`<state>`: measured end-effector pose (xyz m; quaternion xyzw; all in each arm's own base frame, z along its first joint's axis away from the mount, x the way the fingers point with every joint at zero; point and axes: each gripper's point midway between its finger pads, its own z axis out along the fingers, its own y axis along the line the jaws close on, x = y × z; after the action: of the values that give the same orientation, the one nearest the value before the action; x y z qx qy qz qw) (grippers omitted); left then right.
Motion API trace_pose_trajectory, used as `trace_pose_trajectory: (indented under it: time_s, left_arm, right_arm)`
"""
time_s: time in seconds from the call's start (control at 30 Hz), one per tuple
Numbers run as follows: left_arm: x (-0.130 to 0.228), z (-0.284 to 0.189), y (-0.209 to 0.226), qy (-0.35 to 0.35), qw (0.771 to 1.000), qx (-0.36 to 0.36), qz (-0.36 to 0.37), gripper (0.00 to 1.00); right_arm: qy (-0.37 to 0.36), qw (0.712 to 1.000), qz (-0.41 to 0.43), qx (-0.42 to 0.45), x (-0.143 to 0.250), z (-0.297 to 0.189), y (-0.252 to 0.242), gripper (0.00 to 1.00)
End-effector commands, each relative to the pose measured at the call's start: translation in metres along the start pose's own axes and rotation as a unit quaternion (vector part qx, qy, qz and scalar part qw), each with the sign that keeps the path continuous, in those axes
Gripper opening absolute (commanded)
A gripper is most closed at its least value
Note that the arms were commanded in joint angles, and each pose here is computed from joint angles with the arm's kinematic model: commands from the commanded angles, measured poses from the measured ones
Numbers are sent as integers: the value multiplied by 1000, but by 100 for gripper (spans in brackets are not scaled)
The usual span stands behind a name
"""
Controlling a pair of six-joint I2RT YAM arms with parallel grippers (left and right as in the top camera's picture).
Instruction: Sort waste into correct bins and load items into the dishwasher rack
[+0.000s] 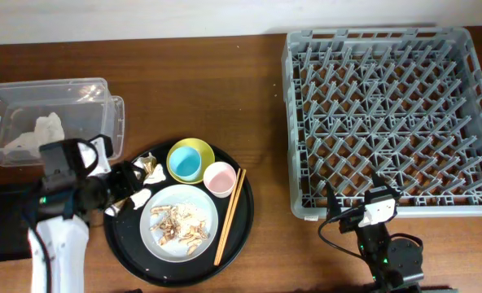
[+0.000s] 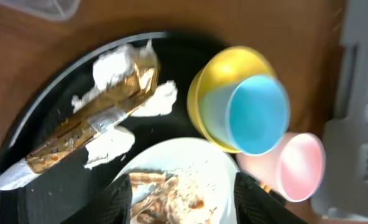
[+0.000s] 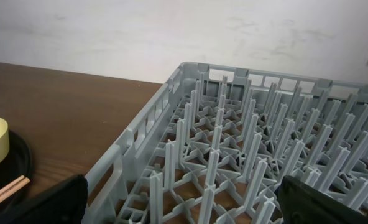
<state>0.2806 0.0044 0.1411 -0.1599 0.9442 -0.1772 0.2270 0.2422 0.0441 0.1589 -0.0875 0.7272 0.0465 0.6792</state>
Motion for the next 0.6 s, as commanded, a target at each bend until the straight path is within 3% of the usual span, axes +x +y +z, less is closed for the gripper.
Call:
trace_pose_trajectory:
  time_s: [0.0, 0.07, 0.13, 0.2, 0.27, 0.4, 0.57]
  left_arm:
    - [25, 53, 20, 103, 993, -63, 17, 61]
    - [25, 77, 57, 121, 979, -161, 31, 62]
    - [5, 81, 72, 83, 974, -206, 44, 58]
    - [-11, 86, 69, 57, 976, -195, 78, 51]
    - [-4, 95, 52, 80, 979, -137, 126, 51]
    - [13, 107, 44, 119, 968, -129, 181, 52]
    - [24, 121, 70, 157, 951, -180, 194, 52]
  right_arm:
    - [2, 1000, 1, 7, 3, 0, -3, 98]
    - [2, 1000, 1, 7, 3, 0, -3, 99]
    - [2, 1000, 1, 7, 3, 0, -3, 98]
    - [2, 1000, 1, 7, 3, 0, -3, 98]
    - [2, 1000, 1, 7, 3, 0, -3, 99]
    - [2, 1000, 1, 7, 3, 0, -3, 98]
    - [2, 1000, 1, 7, 3, 0, -3, 98]
